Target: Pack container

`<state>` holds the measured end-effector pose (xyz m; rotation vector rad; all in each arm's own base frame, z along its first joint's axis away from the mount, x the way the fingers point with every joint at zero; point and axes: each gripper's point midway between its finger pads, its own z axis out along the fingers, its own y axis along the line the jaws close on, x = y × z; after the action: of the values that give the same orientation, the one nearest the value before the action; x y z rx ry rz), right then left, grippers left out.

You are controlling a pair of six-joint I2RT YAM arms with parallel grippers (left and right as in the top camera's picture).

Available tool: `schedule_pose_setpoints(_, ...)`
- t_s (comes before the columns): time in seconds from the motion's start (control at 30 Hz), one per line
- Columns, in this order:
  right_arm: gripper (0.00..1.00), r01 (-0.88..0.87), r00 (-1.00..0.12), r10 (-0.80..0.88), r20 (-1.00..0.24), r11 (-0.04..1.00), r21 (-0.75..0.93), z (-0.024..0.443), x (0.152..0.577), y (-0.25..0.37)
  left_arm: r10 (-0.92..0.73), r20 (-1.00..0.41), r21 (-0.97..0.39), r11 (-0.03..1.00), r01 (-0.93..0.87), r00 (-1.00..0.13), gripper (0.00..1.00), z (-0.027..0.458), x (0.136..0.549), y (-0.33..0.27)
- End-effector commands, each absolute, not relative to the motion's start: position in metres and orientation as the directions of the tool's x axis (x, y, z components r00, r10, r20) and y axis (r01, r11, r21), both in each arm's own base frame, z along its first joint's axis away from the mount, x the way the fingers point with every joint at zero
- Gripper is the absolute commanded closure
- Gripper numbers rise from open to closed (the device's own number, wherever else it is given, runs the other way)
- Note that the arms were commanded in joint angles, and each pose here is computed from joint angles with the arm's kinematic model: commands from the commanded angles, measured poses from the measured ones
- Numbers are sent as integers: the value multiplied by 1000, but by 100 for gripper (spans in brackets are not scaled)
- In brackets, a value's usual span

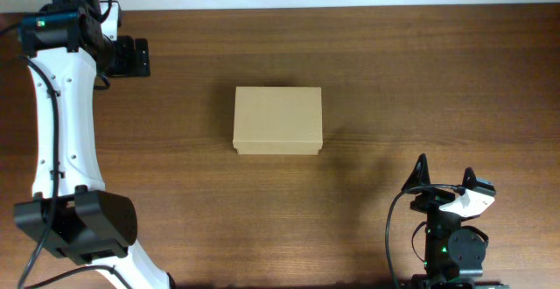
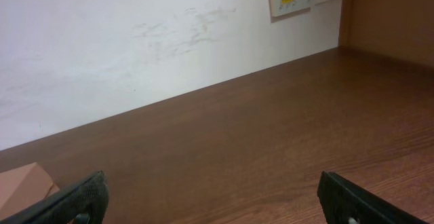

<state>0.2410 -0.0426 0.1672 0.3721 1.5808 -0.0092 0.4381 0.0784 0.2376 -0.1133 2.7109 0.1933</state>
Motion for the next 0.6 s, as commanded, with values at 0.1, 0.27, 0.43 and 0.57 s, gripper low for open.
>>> schedule_pose_setpoints(0.1, 1, 256, 1, 233, -972, 940, 226, 160, 241, -45, -52, -442, 125, 985, -118, -895, 0, 251, 435, 80)
schedule_pose_setpoints(0.27, 1, 256, 0, 233, -972, 940, 226, 160, 241, -45, -21, -683, 107, 986, -129, -730, 0, 344, 391, 67)
schedule_pose_setpoints(0.43, 1, 256, 1, 233, -972, 940, 226, 160, 241, -45, 21, -907, 36, 999, -27, -420, 0, 342, 358, 35)
schedule_pose_setpoints(0.57, 1, 256, 0, 233, -972, 940, 226, 160, 241, -45, 40, -957, 50, 998, -28, -286, 0, 285, 303, 26)
